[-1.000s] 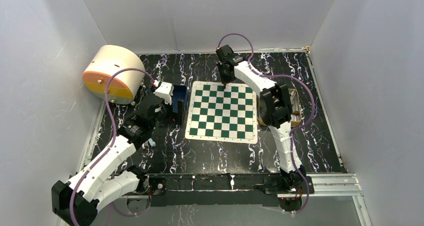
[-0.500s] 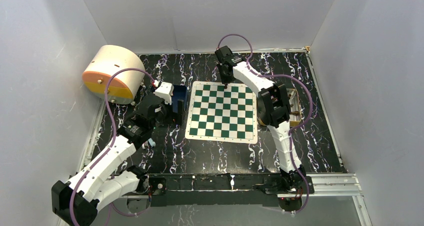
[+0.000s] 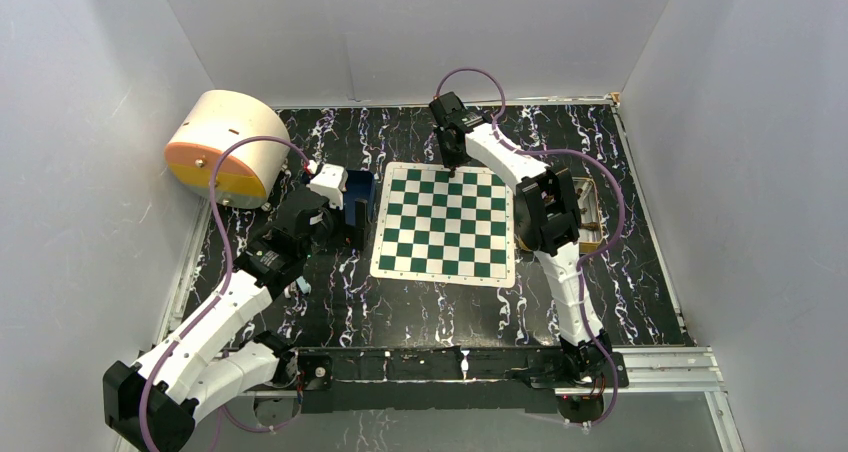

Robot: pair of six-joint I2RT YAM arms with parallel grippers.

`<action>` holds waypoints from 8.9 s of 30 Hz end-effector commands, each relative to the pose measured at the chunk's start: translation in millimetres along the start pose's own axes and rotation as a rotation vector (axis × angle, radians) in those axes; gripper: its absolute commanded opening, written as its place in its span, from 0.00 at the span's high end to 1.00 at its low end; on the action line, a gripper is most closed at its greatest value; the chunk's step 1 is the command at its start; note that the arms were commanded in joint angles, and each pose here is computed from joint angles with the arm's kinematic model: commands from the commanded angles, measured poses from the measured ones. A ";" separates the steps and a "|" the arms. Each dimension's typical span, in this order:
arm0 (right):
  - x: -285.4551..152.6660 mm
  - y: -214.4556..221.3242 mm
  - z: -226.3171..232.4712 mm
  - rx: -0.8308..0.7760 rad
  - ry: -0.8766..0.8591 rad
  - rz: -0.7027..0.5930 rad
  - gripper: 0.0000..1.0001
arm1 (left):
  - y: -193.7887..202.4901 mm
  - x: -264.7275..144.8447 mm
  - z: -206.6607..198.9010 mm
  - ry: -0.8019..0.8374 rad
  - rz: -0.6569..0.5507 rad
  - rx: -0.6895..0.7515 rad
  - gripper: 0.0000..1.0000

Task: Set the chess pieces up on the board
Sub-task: Place the chess piece on the chessboard, then pick up the chess piece from the storage box, then place the chess piece on the chessboard.

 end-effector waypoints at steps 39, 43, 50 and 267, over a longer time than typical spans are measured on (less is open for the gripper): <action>-43.2 -24.5 -8.5 0.030 0.024 -0.065 0.77 | -0.3 -0.5 2.3 -0.006 -0.011 0.000 0.06; -41.7 -23.2 -10.0 0.030 0.025 -0.055 0.77 | -0.8 -0.3 1.9 -0.004 -0.012 0.001 0.06; -35.3 -19.0 -12.5 0.040 0.022 -0.029 0.76 | -0.8 -0.3 2.0 -0.004 -0.012 0.000 0.06; -53.8 -19.3 -57.3 0.161 0.011 0.036 0.62 | -1.7 -7.7 2.3 0.001 -0.037 -0.002 0.06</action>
Point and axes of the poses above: each gripper's point midway between its finger pads, its own x axis out along the fingers, its own z axis along the line the jaws close on, y = z × x, the point moved 6 cm from there along -x, back along the fingers, and after that the axes turned 1 degree about x, right-handed, at the moved point
